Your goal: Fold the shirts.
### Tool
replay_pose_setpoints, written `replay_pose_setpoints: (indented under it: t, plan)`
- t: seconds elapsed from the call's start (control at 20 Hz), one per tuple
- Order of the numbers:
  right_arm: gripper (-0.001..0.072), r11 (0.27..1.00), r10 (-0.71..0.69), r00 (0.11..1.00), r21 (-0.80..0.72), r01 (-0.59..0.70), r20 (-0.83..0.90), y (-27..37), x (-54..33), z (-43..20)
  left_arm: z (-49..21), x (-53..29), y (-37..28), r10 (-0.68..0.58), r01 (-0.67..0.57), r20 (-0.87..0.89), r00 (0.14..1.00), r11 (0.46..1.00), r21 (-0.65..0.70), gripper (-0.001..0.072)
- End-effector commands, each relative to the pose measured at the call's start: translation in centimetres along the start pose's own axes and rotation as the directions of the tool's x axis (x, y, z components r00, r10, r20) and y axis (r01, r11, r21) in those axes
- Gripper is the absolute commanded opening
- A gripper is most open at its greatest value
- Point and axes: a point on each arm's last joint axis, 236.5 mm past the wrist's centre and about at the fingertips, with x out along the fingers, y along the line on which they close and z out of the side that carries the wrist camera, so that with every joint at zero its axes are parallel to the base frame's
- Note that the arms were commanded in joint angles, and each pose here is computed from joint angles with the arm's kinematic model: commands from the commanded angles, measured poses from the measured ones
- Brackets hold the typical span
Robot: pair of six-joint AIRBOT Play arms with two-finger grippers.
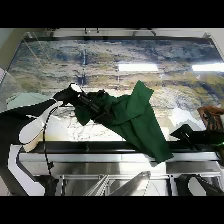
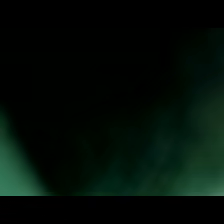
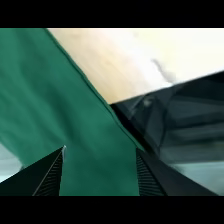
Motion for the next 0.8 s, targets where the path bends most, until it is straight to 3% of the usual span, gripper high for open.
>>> replay_pose_setpoints:
  t: [0.0,0.15,0.3,0.4,0.45,0.55,0.6,0.65,0.75]
  plan:
    - [0.0507,0.994,-0.099,0.995,0.051,0.098,0.008,-2.8,0.6,-0.2,2.8,0.3,0.3,0.043,-0.046,0.096,0.994,0.999,0.022,0.0661]
    - [0.0505,0.989,-0.110,0.993,0.098,0.113,-0.036,-4.2,2.5,-0.6,4.5,-0.2,-0.9,0.049,-0.058,0.148,0.988,0.997,0.060,0.0383]
    - [0.0499,0.990,-0.093,0.991,0.097,0.102,-0.098,-4.8,4.3,-1.0,5.0,-0.4,-1.0,0.053,-0.065,0.167,0.985,0.996,0.065,0.0365]
    - [0.0498,0.996,-0.006,0.992,0.089,0.017,-0.124,-3.5,5.7,-0.9,5.1,0.1,-0.4,0.050,-0.058,0.157,0.986,0.997,0.048,0.0340]
    - [0.0497,0.995,0.056,0.991,0.089,-0.045,-0.124,-2.5,6.4,-0.6,5.2,0.4,-0.3,0.036,-0.042,0.152,0.988,0.999,0.035,0.0279]
    - [0.0469,0.979,0.186,0.977,0.106,-0.175,-0.105,-0.2,7.4,0.4,5.7,1.2,-0.5,-0.002,0.000,0.159,0.987,1.000,0.015,0.0265]
    - [0.0245,0.964,0.254,0.964,0.102,-0.245,-0.081,1.1,7.6,1.2,6.1,1.3,-0.8,-0.025,0.022,0.174,0.984,1.000,0.019,0.0216]
    - [0.0028,0.946,0.318,0.947,0.087,-0.313,-0.048,2.4,7.7,2.1,6.6,1.2,-1.4,-0.046,0.039,0.196,0.979,0.999,0.038,0.0103]
    - [0.0025,0.917,0.394,0.919,0.062,-0.394,0.016,4.0,7.4,3.7,7.4,0.4,-3.1,-0.104,0.090,0.237,0.966,0.993,0.073,0.0077]
